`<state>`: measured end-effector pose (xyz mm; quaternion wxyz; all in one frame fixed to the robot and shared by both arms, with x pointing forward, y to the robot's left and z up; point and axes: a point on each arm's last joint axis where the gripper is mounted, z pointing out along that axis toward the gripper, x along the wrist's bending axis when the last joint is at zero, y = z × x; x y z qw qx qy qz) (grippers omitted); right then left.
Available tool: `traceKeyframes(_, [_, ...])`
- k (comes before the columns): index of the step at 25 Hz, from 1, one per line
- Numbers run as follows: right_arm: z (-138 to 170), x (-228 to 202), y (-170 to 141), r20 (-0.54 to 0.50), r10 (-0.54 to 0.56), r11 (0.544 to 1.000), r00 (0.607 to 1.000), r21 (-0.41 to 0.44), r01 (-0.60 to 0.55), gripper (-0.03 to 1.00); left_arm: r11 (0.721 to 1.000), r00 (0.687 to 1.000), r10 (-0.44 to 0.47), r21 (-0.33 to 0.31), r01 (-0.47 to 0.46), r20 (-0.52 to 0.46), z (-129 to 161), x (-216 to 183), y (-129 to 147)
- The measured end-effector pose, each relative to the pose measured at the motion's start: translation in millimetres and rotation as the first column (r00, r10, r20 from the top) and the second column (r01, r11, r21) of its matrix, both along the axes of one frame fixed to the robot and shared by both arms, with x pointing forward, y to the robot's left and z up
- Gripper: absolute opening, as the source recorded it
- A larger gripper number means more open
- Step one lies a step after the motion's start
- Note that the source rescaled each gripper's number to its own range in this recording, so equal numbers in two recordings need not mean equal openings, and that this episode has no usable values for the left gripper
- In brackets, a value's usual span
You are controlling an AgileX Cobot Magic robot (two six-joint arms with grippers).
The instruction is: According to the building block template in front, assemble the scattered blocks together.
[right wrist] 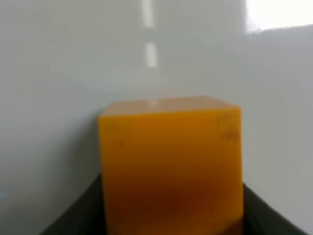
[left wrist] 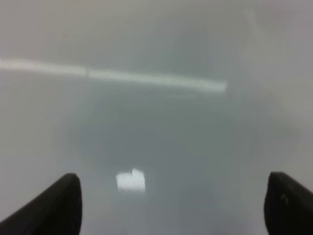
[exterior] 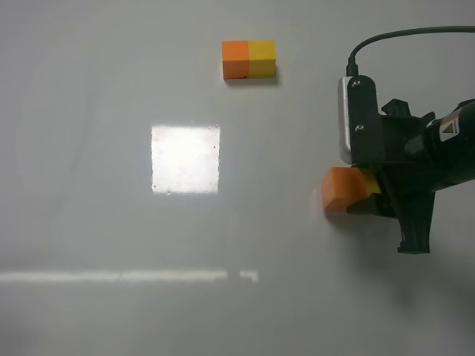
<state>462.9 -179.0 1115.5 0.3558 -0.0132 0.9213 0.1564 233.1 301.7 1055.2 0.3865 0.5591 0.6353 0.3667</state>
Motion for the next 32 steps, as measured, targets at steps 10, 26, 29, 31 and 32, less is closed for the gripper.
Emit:
traceKeyframes(10, [40.9,-4.3,38.5,0.005,-0.002,0.987,1.0,0.161,0.001,0.01,1.0,1.0,0.002,0.003,-0.002,0.0,0.0,0.0,0.2])
traceKeyframes(26, [23.3,33.8,129.0,-0.02,0.006,0.999,1.0,-0.039,-0.007,0.01,1.0,1.0,0.002,0.003,-0.002,0.0,0.0,0.0,0.2])
traceKeyframes(29, [21.6,37.3,133.2,-0.006,0.014,0.999,1.0,-0.031,-0.015,0.01,1.0,1.0,0.002,0.003,-0.002,0.0,0.0,0.0,0.2])
traceKeyframes(31, [20.3,39.0,135.2,0.002,0.02,0.999,1.0,-0.028,-0.02,0.01,1.0,1.0,0.002,0.003,-0.002,0.0,0.0,0.0,0.2])
traceKeyframes(32, [18.8,40.0,136.2,0.002,0.021,0.999,1.0,-0.03,-0.021,0.01,1.0,1.0,0.002,0.003,-0.002,0.0,0.0,0.0,0.3])
